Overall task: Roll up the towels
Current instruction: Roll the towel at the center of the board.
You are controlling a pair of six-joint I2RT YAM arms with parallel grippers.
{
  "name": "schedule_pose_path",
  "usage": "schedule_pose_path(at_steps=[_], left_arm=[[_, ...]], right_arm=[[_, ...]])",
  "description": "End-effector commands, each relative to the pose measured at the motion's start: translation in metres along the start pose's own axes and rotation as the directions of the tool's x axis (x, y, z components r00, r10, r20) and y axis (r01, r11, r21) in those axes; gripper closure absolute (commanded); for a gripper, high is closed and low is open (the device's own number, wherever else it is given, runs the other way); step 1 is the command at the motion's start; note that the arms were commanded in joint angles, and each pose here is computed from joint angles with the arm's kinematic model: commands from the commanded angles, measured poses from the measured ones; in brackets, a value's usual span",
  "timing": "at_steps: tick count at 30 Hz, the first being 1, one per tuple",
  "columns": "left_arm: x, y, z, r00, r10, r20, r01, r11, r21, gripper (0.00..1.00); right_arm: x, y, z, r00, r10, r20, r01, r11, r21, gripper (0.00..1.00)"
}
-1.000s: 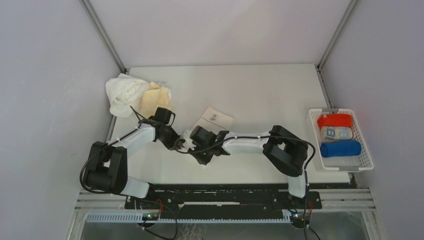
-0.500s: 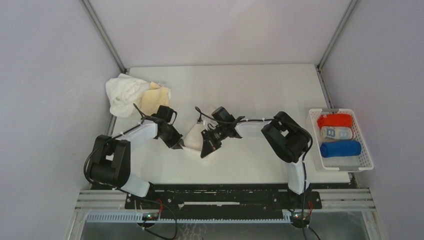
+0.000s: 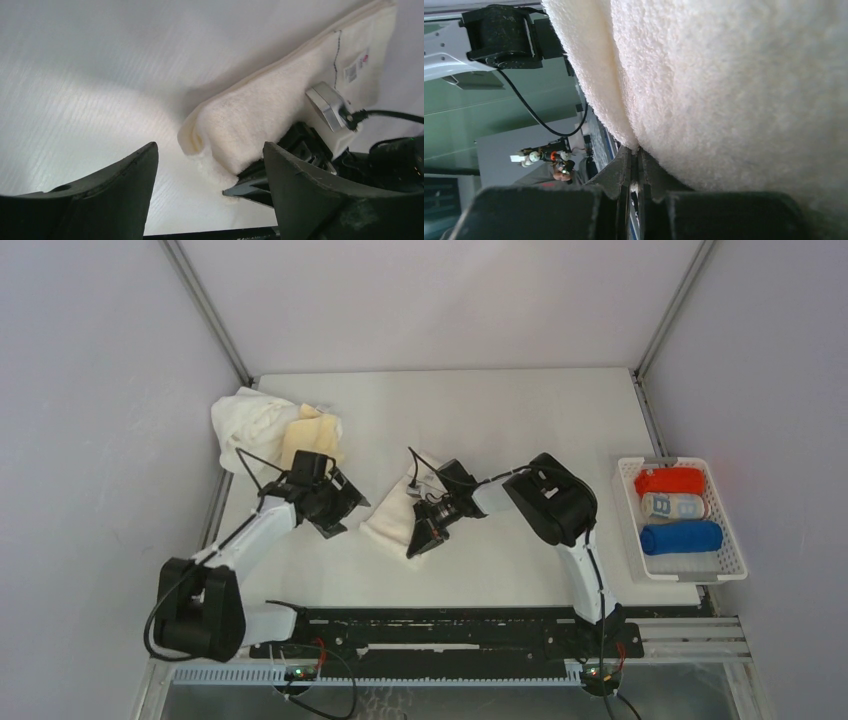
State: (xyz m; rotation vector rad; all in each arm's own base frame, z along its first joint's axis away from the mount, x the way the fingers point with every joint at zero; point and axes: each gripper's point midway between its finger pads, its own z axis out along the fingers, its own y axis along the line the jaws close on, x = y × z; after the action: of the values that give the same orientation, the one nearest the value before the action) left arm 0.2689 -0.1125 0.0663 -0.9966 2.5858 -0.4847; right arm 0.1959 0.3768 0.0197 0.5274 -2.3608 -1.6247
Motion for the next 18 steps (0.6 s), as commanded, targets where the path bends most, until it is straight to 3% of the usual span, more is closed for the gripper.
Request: schedule_pose_path(at_steps=[1, 7, 13, 18], left_arm=[[0.001, 0.009, -0.012, 0.997, -0.014, 0.080, 0.008, 0.997, 0.076, 0.15], [0.013, 0.022, -0.024, 0.984, -0.065, 0.167, 0.025, 0.972, 0.233, 0.12], [0.025, 0.030, -0.022, 0.971, -0.143, 0.192, 0.061, 0.923, 0.379, 0.29], [0.035, 0.031, -0.007, 0.981, -0.137, 0.139, 0.072, 0.916, 0.395, 0.34]], right_arm=[[-0.005, -0.014, 0.000, 0.998, 0.048, 0.032, -0.049, 0.999, 0.016, 1.00], [-0.008, -0.019, -0.001, 0.996, 0.078, 0.044, -0.079, 0.997, 0.017, 1.00], [-0.007, -0.022, 0.001, 0.995, 0.091, 0.043, -0.092, 0.995, 0.024, 1.00], [-0.006, -0.023, 0.001, 0.995, 0.095, 0.043, -0.096, 0.995, 0.029, 1.00]])
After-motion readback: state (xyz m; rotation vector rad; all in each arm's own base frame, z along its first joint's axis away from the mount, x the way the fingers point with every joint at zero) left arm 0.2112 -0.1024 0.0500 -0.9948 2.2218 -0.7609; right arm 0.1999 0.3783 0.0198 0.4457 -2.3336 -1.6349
